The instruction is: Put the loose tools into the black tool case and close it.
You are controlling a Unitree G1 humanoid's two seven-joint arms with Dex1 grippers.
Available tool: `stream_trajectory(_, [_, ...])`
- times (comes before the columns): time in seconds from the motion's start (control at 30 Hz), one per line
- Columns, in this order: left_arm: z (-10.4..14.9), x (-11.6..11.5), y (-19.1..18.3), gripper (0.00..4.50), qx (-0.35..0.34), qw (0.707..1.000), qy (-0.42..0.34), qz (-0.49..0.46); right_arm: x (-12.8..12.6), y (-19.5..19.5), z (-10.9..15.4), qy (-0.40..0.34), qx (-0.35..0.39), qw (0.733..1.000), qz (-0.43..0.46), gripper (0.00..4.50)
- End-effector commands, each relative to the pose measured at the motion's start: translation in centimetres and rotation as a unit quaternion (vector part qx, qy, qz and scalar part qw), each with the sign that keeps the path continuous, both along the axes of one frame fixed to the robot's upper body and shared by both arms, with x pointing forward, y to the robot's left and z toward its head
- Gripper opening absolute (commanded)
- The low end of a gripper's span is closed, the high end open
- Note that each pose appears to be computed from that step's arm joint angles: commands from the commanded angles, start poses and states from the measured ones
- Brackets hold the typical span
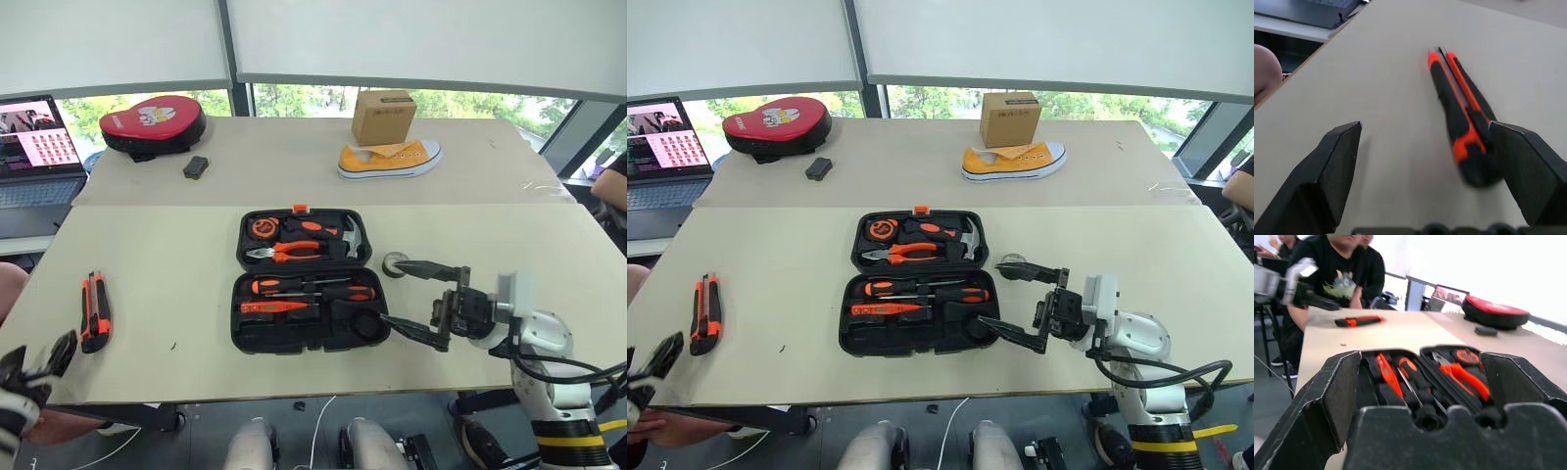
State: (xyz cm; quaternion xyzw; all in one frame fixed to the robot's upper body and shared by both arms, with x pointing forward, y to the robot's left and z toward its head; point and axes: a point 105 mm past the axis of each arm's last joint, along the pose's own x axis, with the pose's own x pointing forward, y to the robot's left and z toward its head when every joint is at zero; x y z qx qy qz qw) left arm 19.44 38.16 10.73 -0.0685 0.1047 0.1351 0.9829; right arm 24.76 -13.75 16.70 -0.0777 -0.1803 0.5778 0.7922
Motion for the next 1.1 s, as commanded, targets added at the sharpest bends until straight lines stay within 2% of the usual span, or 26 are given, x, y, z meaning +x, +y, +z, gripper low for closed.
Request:
stream_trajectory(0.03, [0.3, 2.4, -1.5, 4.44, -0.003, 1.000, 0.018, -0.023, -0.2, 0.5, 1.0, -0.011, 0.010, 1.000, 0.012, 4.50])
stream_trajectory(0.23, [-1.3, 4.0, -1.5, 4.44, -0.005, 0.996, 0.086, -0.011, -0.4, 0.9, 0.8, -0.009, 0.007, 1.000, 0.019, 4.50])
stream_trajectory(0.3, [-1.8, 4.0, -1.5, 3.88, -0.004, 0.994, 0.106, -0.006, -0.5, 0.9, 0.9, -0.009, 0.006, 1.000, 0.016, 4.50])
stream_trajectory(0.33, [-1.8, 4.0, -1.6, 3.74, 0.005, 0.994, 0.110, -0.008, -0.5, 0.8, 0.9, -0.008, 0.005, 1.000, 0.014, 4.50])
stream_trajectory(0.4, [-1.8, 4.0, -1.7, 3.00, 0.013, 0.994, 0.112, -0.013, -0.5, 0.8, 0.8, -0.005, 0.004, 1.000, 0.012, 4.50])
stream_trajectory(0.5, [-1.1, 4.3, -1.8, 1.94, 0.022, 0.996, 0.085, -0.028, -0.7, 0.4, 0.5, 0.002, -0.004, 1.000, 0.009, 4.50])
stream_trajectory(0.53, [-0.6, 4.5, -1.7, 1.73, 0.031, 0.997, 0.068, -0.037, -0.7, 0.3, 0.5, 0.003, -0.006, 1.000, 0.008, 4.50])
stream_trajectory(0.6, [1.5, 5.2, -2.2, 1.74, 0.049, 0.996, 0.011, -0.079, -0.7, 0.0, 0.5, 0.003, -0.011, 1.000, 0.004, 4.50])
stream_trajectory(0.67, [4.7, 6.0, -4.1, 1.74, 0.079, 0.980, -0.070, -0.170, -0.7, -0.4, 0.6, 0.004, -0.017, 1.000, -0.001, 4.50])
stream_trajectory(0.7, [5.9, 6.3, -5.6, 1.74, 0.092, 0.965, -0.098, -0.224, -0.7, -0.6, 0.6, 0.004, -0.021, 1.000, -0.005, 4.50])
stream_trajectory(0.77, [7.3, 5.9, -10.2, 1.74, 0.094, 0.915, -0.125, -0.373, -0.7, -1.2, 0.5, 0.006, -0.031, 0.999, -0.014, 4.50])
stream_trajectory(0.8, [7.5, 5.4, -12.2, 1.74, 0.100, 0.884, -0.127, -0.438, -0.8, -1.5, 0.4, 0.008, -0.035, 0.999, -0.017, 4.50])
stream_trajectory(0.83, [7.5, 4.5, -14.6, 1.74, 0.103, 0.839, -0.123, -0.520, -0.9, -1.8, 0.3, 0.010, -0.044, 0.999, -0.020, 4.50])
stream_trajectory(0.9, [6.7, 3.2, -17.6, 1.74, 0.116, 0.768, -0.086, -0.624, -1.5, -2.5, -0.5, 0.012, -0.081, 0.997, -0.015, 4.50])
stream_trajectory(1.0, [4.5, 1.8, -20.2, 1.74, 0.160, 0.677, -0.007, -0.718, -2.1, -3.6, -1.4, 0.015, -0.120, 0.992, -0.017, 4.50])
stream_trajectory(1.07, [3.2, 2.2, -21.3, 1.74, 0.198, 0.642, 0.022, -0.740, -2.1, -4.2, -1.4, 0.018, -0.120, 0.992, -0.031, 4.50])
stream_trajectory(1.1, [2.9, 2.8, -21.8, 1.74, 0.218, 0.636, 0.023, -0.740, -2.1, -4.3, -1.4, 0.019, -0.120, 0.992, -0.036, 4.50])
